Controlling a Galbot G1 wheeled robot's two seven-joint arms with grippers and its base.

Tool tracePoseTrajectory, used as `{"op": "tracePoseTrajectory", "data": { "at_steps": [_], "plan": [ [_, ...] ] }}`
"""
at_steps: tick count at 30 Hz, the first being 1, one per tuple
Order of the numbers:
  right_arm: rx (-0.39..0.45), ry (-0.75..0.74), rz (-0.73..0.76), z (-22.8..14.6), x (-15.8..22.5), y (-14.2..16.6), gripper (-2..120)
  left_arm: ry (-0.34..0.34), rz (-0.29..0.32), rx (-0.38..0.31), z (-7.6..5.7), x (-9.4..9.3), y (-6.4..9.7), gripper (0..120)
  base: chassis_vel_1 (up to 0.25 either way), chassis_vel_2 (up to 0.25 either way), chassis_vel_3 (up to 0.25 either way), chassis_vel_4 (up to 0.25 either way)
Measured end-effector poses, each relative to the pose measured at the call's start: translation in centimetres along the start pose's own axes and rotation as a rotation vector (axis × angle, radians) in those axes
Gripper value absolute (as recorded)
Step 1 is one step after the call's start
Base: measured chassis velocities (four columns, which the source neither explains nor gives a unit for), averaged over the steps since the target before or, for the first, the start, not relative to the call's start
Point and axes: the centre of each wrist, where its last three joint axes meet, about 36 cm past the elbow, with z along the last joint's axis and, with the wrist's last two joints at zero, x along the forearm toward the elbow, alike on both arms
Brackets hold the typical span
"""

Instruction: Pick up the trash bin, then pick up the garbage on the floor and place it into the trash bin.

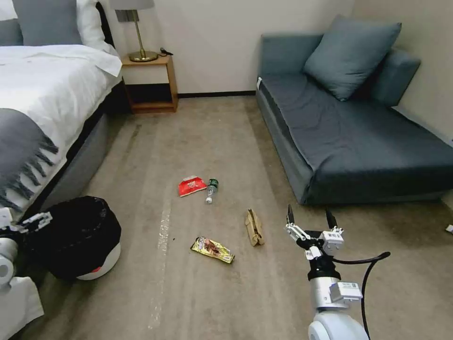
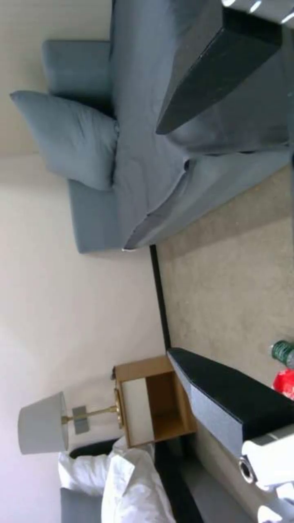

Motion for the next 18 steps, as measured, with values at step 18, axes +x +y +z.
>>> {"op": "tracePoseTrajectory", "data": {
  "at_steps": [18],
  "plan": [
    [0.016,0.001,-0.018,0.1,0.5,0.4,100,0.111,-0.09,0.018,-0.1,-1.0,0.9,98,0.0,0.0,0.0,0.0]
  ]
}}
